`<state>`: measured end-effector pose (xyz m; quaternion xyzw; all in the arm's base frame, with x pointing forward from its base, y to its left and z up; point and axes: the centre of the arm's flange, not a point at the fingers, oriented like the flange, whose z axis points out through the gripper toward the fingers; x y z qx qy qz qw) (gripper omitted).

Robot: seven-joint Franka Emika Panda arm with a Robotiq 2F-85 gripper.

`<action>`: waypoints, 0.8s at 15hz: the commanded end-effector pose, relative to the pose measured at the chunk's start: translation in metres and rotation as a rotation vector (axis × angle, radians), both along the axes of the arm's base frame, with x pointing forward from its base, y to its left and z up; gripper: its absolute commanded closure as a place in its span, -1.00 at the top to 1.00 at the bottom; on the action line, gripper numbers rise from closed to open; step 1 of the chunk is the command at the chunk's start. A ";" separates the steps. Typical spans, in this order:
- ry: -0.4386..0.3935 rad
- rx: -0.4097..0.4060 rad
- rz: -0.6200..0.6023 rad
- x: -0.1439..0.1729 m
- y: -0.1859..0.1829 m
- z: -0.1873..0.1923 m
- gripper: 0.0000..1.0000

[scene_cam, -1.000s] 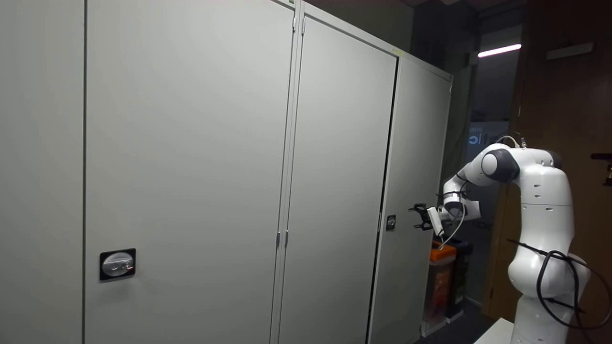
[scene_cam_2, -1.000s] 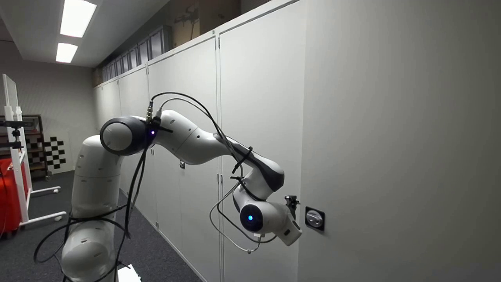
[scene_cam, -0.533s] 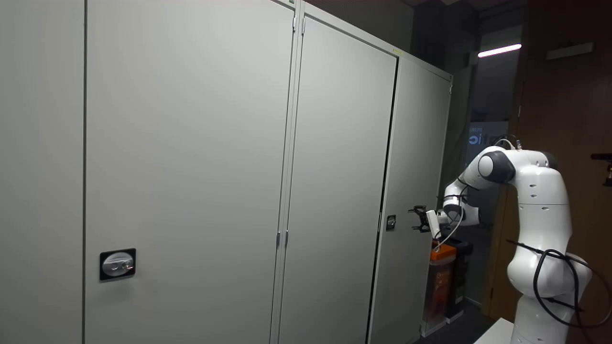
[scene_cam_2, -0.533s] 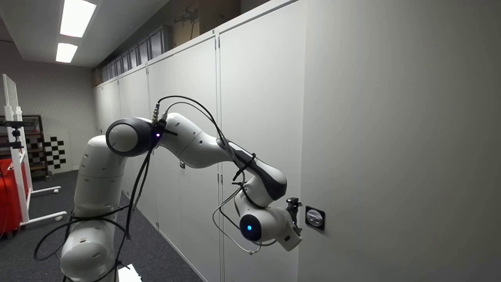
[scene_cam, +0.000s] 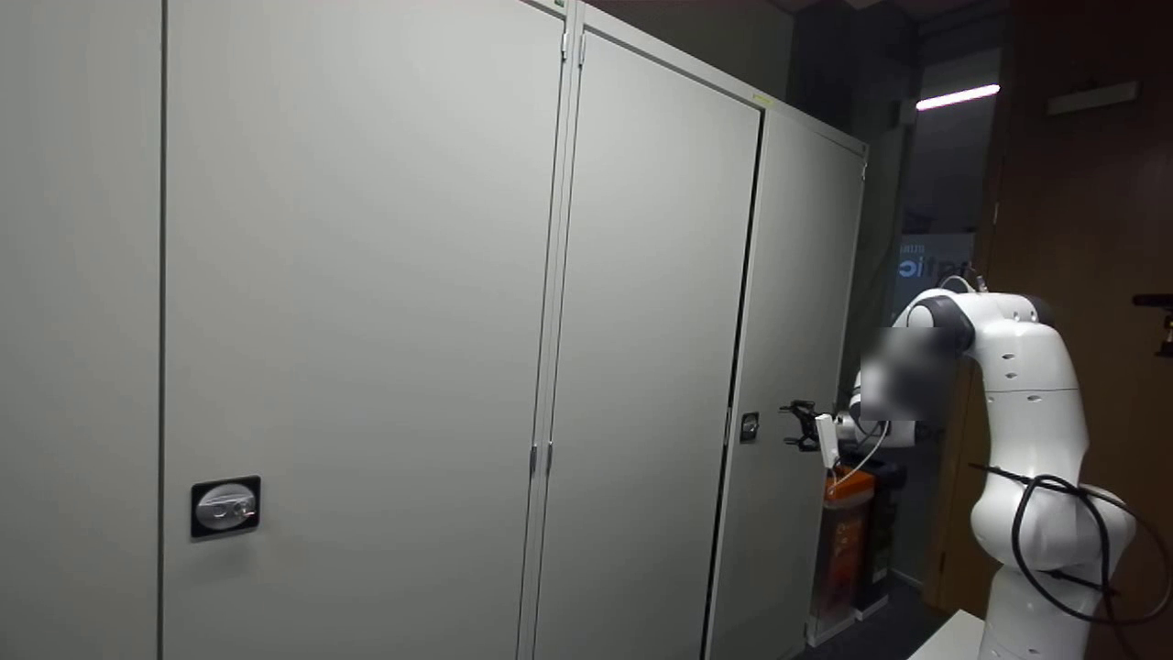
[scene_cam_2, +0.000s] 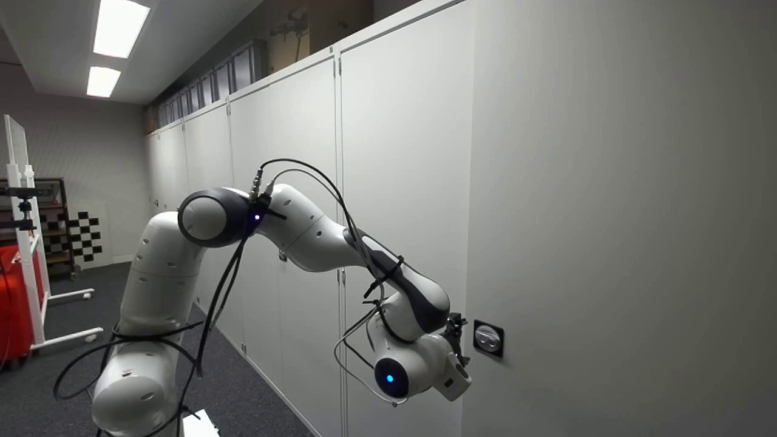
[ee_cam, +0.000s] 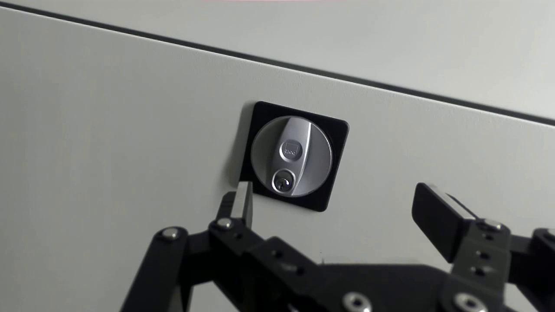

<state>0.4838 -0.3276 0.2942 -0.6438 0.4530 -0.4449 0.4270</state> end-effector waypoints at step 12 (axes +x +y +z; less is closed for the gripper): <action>-0.083 -0.006 0.008 0.029 -0.029 -0.016 1.00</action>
